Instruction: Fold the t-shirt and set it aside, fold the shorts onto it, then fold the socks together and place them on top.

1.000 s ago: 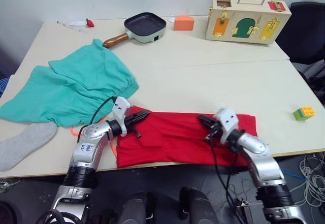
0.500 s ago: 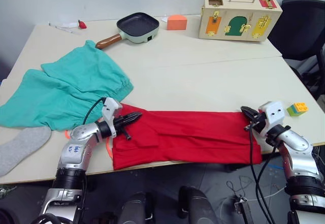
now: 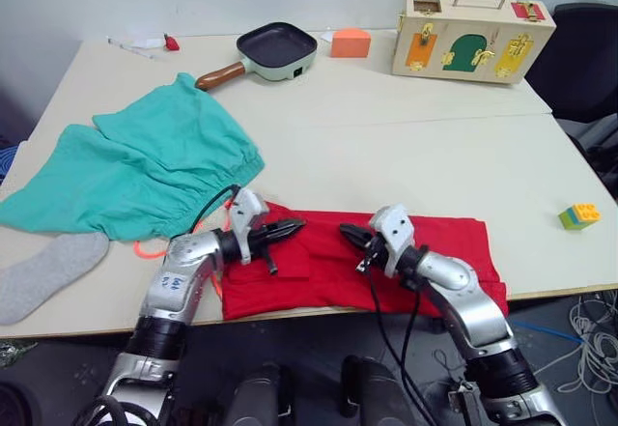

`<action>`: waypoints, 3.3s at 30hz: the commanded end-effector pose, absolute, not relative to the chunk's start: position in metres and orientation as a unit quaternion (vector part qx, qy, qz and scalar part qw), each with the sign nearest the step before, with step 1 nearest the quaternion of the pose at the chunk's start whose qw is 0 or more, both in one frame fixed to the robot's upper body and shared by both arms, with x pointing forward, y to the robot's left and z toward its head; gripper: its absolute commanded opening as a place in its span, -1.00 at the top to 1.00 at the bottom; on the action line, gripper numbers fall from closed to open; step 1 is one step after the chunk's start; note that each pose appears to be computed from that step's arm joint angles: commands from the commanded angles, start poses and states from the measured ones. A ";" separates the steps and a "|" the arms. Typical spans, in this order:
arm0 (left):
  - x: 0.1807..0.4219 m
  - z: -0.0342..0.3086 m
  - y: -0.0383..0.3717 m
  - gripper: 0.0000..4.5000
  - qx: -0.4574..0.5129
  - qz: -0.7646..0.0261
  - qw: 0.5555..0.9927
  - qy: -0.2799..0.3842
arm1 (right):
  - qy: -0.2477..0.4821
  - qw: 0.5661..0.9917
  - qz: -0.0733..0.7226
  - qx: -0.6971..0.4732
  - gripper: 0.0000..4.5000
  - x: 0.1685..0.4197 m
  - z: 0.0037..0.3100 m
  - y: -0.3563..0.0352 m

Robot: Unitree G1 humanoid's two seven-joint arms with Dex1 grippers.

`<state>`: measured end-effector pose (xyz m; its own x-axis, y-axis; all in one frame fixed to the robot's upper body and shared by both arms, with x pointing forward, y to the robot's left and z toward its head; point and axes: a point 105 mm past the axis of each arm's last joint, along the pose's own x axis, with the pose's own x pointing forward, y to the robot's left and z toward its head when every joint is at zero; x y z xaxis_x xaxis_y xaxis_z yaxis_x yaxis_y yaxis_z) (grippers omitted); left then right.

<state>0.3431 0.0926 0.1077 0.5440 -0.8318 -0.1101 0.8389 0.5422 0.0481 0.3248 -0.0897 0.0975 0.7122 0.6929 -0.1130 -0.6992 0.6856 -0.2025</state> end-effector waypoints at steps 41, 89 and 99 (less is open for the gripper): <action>0.255 0.182 0.165 -0.80 0.101 -0.675 0.731 -0.006 | 0.289 0.849 0.405 -0.176 -0.50 0.347 0.142 -0.300; 0.323 0.166 0.178 -1.00 0.101 -0.540 0.835 -0.011 | 0.174 0.934 0.272 -0.154 -0.53 0.397 0.229 -0.316; 0.359 0.152 0.177 -1.00 0.141 -0.583 0.797 0.075 | 0.318 0.909 0.221 0.155 -0.98 0.303 0.193 -0.327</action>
